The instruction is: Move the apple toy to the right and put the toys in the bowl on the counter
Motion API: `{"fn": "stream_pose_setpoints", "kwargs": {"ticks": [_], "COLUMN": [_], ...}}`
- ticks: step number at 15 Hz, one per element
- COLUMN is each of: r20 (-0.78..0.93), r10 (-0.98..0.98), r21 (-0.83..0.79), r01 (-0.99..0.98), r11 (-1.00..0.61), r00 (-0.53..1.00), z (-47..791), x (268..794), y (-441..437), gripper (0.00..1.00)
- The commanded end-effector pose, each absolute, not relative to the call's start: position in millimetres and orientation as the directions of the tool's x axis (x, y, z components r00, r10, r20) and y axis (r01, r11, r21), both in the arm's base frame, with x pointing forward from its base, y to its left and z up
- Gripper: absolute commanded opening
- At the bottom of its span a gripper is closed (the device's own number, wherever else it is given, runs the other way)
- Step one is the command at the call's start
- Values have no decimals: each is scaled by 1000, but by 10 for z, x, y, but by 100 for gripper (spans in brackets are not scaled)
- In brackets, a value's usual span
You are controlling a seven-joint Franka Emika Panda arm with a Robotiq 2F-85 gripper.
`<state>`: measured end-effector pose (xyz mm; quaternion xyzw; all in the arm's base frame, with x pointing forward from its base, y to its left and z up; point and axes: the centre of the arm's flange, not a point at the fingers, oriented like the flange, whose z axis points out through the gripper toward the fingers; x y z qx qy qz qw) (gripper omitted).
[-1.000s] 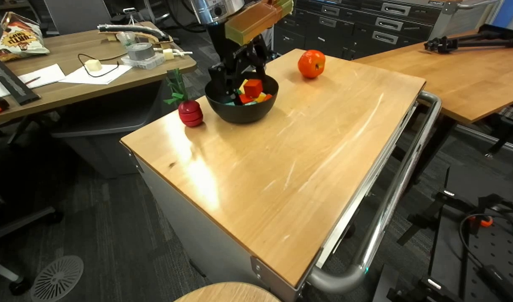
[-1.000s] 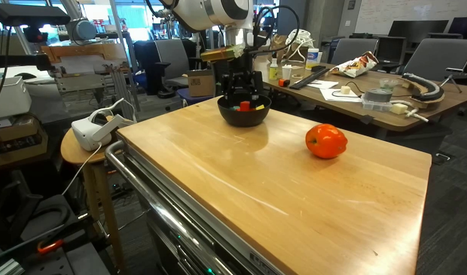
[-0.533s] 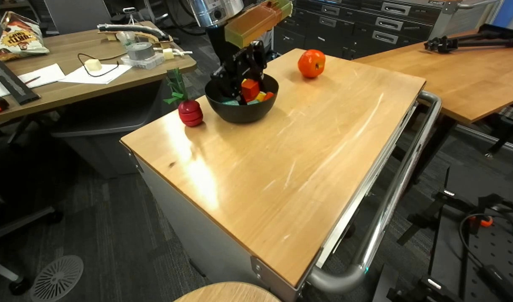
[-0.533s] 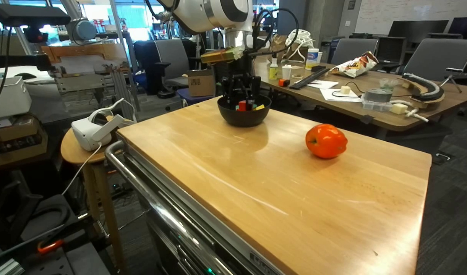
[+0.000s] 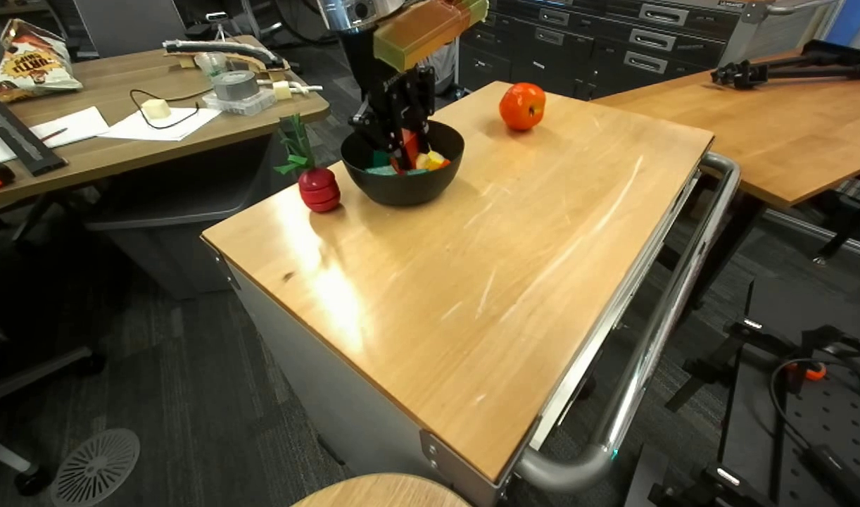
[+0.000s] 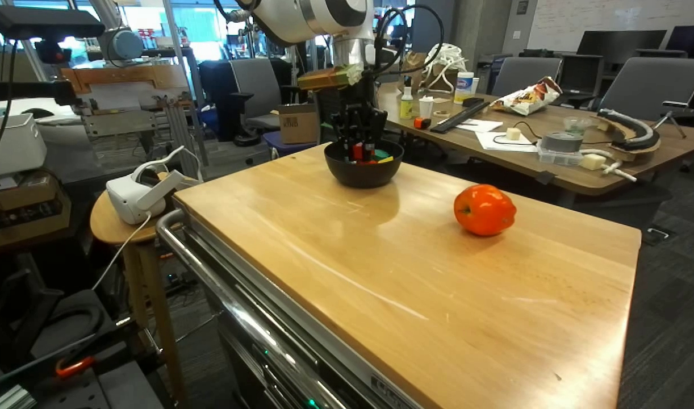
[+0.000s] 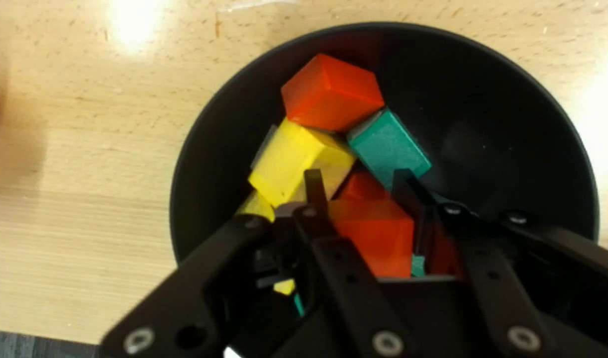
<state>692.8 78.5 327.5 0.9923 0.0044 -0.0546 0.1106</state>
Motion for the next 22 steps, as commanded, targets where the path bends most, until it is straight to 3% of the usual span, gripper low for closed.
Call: {"fn": "stream_pose_setpoints", "kwargs": {"ticks": [1, 8, 16, 22], "r20": [-3, -34, -111, -4], "r10": [147, 477, 787, 910], "r21": [252, 311, 184, 6], "r01": [143, 462, 790, 910], "r11": [-957, -830, -584, -414], "r00": [989, 878, 607, 414], "z": [3625, 3903, 3298, 2962], "x": [6552, 6079, 6273, 6335], "y": [987, 1691, 1776, 1695], "gripper": [12, 12, 12, 12]}}
